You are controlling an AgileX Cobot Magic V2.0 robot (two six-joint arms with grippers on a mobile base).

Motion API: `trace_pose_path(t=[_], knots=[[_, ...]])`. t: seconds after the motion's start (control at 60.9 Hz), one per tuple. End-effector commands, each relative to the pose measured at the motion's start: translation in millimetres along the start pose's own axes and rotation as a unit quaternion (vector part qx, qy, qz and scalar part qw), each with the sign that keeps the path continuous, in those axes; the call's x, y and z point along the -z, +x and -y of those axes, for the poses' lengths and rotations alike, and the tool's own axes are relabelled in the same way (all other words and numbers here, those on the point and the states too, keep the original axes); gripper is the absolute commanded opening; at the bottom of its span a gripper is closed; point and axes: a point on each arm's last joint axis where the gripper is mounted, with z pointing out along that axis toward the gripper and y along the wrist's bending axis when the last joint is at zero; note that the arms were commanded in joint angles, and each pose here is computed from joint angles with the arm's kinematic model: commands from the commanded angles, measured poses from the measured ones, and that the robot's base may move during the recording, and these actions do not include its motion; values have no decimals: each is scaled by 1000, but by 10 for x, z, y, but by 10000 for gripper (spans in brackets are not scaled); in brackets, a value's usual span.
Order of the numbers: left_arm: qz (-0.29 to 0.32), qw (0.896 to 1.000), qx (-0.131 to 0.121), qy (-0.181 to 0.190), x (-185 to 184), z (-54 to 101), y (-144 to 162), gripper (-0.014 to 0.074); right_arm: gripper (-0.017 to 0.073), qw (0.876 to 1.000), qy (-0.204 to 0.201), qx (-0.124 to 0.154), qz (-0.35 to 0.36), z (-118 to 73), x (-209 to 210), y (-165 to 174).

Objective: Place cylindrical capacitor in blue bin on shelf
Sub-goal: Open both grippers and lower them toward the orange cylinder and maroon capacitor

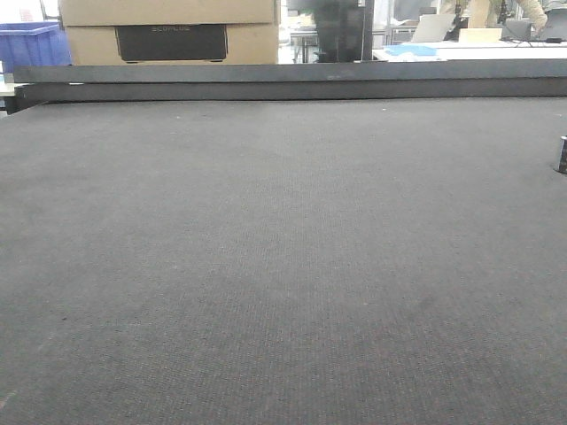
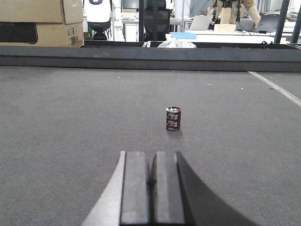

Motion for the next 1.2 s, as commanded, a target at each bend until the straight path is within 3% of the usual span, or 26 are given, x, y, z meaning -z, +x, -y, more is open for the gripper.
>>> trace_pose_path(t=[0.0, 0.624, 0.837, 0.969, 1.182], knots=[[10, 1000, 7, -2, 5, -3, -20, -111, -162, 1000, 1, 6, 9, 2, 1, -10], [11, 1000, 7, -2, 5, -3, -22, -111, -162, 1000, 1, 6, 17, 2, 1, -23], [65, 998, 9, -5, 12, -9, -120, -111, -162, 999, 2, 6, 37, 5, 3, -59], [141, 990, 28, -11, 40, -25, -254, -111, -162, 993, 8, 2, 116, 13, 30, -223], [153, 988, 28, -5, 164, -31, -796, -111, -162, 986, -9, -2, 166, -52, 336, -1053]])
